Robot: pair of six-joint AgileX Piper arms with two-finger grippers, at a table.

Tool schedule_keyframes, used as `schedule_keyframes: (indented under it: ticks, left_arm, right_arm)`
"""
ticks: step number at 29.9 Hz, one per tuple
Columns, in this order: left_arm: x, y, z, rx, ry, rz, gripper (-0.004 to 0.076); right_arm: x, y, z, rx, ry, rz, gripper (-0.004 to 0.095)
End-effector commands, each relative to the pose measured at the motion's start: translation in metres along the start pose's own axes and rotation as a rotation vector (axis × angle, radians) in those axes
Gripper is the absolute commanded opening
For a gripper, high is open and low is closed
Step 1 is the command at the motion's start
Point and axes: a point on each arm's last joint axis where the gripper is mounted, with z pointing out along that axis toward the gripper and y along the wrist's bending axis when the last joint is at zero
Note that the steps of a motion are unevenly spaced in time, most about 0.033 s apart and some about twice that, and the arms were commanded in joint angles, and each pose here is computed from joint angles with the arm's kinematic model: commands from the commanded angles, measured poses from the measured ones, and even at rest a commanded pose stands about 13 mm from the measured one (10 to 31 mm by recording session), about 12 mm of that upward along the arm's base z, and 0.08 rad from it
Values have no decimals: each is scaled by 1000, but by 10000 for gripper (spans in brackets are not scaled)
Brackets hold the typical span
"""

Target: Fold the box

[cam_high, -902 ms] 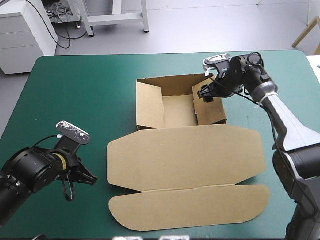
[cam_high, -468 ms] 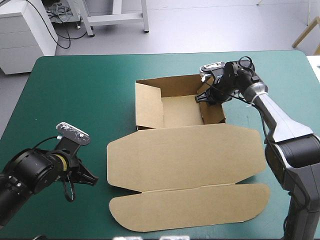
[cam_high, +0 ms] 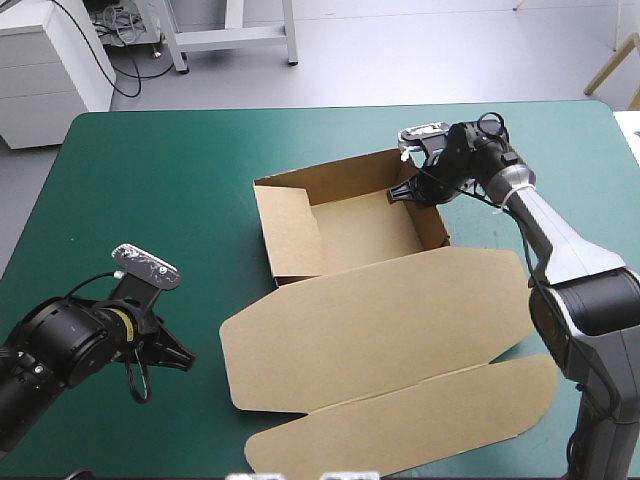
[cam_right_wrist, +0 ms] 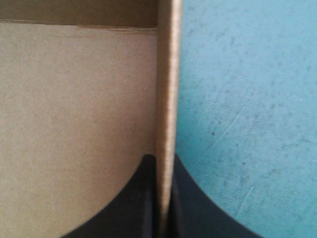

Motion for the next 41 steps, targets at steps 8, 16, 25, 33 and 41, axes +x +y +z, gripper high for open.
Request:
schedule_keyframes:
  ticks: [8, 16, 25, 33, 41]
  left_arm:
    - [-5, 4, -8, -20, -67, -5, -10]
    - [-5, 3, -8, -18, -69, -6, -10]
    - [-6, 3, -8, -17, -74, -10, -10]
    - [-6, 3, -8, -16, -74, -28, -10]
    - [-6, 3, -8, -14, -74, -33, -10]
  right_arm:
    - [-23, -59, -103, 120, -312, 68, -19]
    - [4, -164, -145, 295, -384, 268, -19]
    - [54, -253, -157, 399, -362, 492, -1]
    - [76, -285, -141, 379, -321, 567, 61]
    - [76, -288, -136, 383, -313, 551, 513]
